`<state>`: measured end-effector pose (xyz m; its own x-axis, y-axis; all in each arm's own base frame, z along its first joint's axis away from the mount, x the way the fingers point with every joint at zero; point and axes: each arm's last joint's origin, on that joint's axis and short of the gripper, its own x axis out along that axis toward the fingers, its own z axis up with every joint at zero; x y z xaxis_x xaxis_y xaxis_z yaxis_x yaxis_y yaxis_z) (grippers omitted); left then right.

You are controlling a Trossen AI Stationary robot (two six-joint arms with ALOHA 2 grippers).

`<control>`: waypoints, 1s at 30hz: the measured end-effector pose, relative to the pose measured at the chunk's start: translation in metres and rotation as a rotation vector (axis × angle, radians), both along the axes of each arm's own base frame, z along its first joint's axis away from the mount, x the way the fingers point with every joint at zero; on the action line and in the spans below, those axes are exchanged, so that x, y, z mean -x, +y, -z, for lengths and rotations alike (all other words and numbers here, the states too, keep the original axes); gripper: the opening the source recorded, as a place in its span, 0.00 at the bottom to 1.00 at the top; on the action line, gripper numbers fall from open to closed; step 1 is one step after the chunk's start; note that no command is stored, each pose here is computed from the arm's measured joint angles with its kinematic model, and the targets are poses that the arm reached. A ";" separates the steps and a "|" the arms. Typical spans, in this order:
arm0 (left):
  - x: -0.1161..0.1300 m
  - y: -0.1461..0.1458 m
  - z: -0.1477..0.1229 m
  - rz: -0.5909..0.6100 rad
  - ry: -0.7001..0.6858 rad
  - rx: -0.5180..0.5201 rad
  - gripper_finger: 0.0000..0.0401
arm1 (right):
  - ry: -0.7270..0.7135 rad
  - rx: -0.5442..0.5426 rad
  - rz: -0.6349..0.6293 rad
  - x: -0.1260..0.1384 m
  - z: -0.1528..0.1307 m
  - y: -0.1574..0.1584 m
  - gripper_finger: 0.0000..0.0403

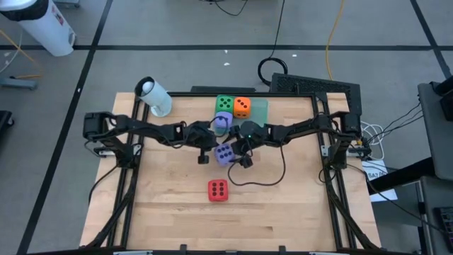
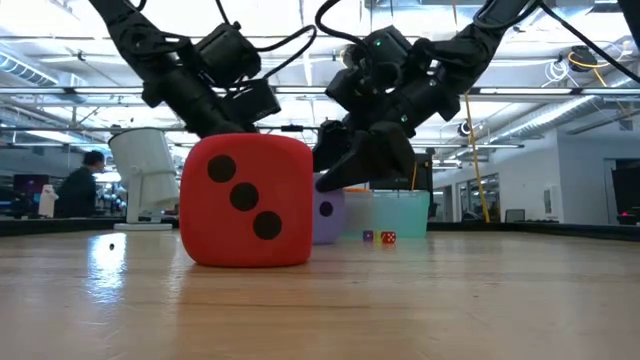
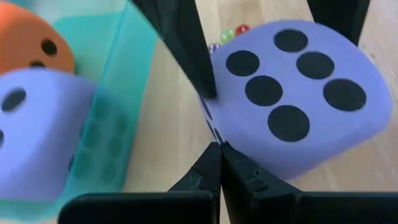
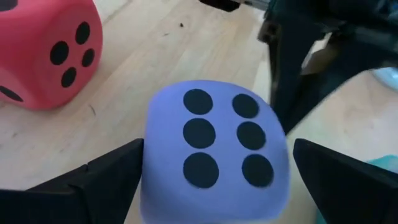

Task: Pick & Place Dice
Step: Put the large purple dice into the green container

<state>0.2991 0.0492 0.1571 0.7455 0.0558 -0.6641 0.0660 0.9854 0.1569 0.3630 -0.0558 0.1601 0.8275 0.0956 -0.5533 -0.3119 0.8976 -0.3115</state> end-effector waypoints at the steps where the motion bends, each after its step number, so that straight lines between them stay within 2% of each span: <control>1: -0.002 0.000 0.000 0.005 -0.002 -0.003 0.02 | 0.004 -0.006 0.004 0.000 0.000 -0.002 0.99; 12: -0.022 0.004 0.005 0.026 0.020 -0.019 0.02 | 0.049 -0.103 0.073 0.001 0.001 -0.012 0.99; 22: -0.024 0.005 0.004 0.014 0.012 -0.037 0.02 | 0.137 -0.152 0.133 0.003 0.009 -0.014 0.99; 30: -0.024 0.006 0.002 -0.044 0.010 -0.095 0.02 | 0.179 -0.190 0.125 0.005 0.012 -0.012 0.95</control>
<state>0.3235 0.0548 0.1546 0.7342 0.1513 -0.6618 0.0252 0.9681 0.2493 0.3579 -0.0683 0.1486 0.7300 0.1152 -0.6736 -0.2306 0.9694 -0.0841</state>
